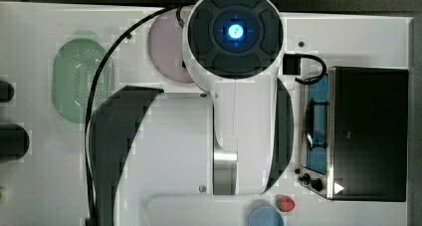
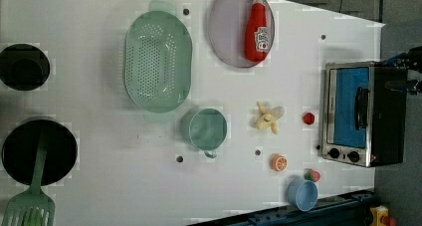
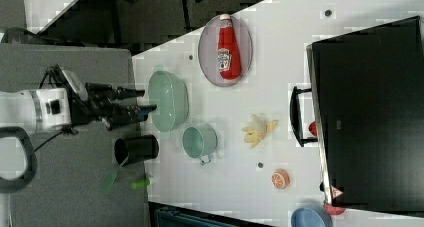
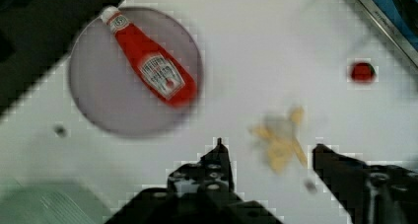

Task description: Pick banana from table and place on oven.

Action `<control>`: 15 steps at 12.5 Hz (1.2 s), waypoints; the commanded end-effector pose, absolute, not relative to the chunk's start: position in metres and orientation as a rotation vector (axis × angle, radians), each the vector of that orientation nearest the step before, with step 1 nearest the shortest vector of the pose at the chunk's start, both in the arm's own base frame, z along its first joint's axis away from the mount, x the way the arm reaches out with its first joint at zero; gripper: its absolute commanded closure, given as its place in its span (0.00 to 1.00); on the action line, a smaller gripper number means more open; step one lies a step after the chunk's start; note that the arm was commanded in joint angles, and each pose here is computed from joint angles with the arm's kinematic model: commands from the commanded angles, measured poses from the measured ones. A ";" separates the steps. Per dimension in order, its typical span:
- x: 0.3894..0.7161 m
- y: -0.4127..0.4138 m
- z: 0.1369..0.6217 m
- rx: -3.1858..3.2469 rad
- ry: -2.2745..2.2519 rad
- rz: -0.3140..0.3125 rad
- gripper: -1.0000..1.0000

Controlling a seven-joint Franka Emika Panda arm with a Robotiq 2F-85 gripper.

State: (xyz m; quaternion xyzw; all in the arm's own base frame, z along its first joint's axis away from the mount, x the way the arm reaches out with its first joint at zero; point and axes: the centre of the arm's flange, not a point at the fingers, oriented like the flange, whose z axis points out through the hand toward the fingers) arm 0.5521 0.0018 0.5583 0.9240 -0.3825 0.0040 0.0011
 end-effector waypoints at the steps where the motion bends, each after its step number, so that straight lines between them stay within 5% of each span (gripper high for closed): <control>1: 0.365 -0.021 0.637 2.848 -1.393 0.006 0.21; 3: 0.365 -0.021 0.637 2.848 -1.393 0.004 0.00; 8: 0.382 -0.020 0.607 2.827 -1.382 -0.070 0.00; 13: 0.439 -0.019 0.509 2.803 -1.371 -0.128 0.00; 15: 0.457 -0.020 0.466 2.807 -1.376 -0.103 0.00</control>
